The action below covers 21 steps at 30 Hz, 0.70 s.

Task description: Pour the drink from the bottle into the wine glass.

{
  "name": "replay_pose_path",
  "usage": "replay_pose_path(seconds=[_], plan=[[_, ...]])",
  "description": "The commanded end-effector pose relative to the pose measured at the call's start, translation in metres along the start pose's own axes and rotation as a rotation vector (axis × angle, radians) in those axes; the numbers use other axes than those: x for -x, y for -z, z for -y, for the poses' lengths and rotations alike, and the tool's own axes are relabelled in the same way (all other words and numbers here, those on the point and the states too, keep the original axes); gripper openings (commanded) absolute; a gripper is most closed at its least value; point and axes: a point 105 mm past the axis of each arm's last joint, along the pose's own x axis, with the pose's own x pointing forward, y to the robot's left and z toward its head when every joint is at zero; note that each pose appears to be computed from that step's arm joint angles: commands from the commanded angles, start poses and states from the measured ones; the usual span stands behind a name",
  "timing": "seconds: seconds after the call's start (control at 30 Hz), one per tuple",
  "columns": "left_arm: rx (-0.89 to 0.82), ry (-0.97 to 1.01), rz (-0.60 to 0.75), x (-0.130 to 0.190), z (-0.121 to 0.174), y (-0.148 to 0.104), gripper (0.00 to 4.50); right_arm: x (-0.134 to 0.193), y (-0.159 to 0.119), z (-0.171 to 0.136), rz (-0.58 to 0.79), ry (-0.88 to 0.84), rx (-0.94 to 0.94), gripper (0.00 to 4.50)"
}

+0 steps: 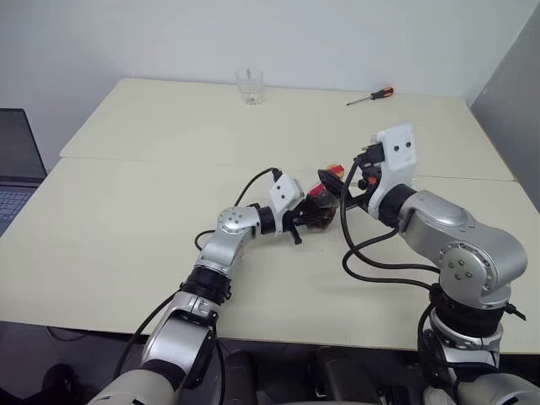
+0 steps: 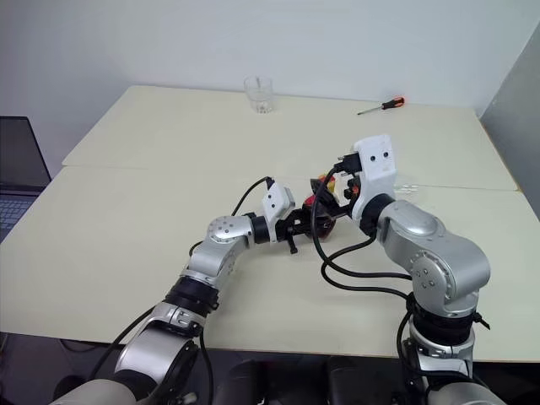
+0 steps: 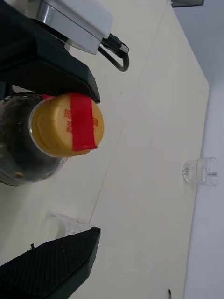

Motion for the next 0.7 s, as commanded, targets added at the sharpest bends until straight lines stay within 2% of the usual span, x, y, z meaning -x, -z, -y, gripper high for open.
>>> replay_pose_path(seconds=[0.03, 0.13, 0.47, 0.5, 0.57, 0.7], plan=[[-0.072, -0.001, 0.066, -0.001, -0.003, -0.024, 0.63, 0.01, -0.012, 0.006, 0.059, 0.021, 0.004, 4.5], [-0.073, 0.0, 0.066, -0.001, -0.003, -0.024, 0.63, 0.012, -0.013, 0.002, 0.074, -0.002, -0.012, 3.92], [-0.073, -0.002, 0.062, 0.0, -0.004, -0.023, 0.63, 0.014, -0.016, -0.011, 0.105, -0.072, -0.051, 0.38], [-0.073, -0.002, 0.061, 0.0, -0.004, -0.023, 0.63, 0.014, -0.017, -0.011, 0.107, -0.075, -0.052, 0.16], [-0.073, -0.002, 0.061, 0.0, -0.004, -0.023, 0.63, 0.015, -0.016, -0.011, 0.106, -0.076, -0.053, 0.0], [-0.073, -0.005, 0.06, 0.001, -0.004, -0.023, 0.63, 0.015, -0.018, -0.007, 0.109, -0.071, -0.049, 0.0]])
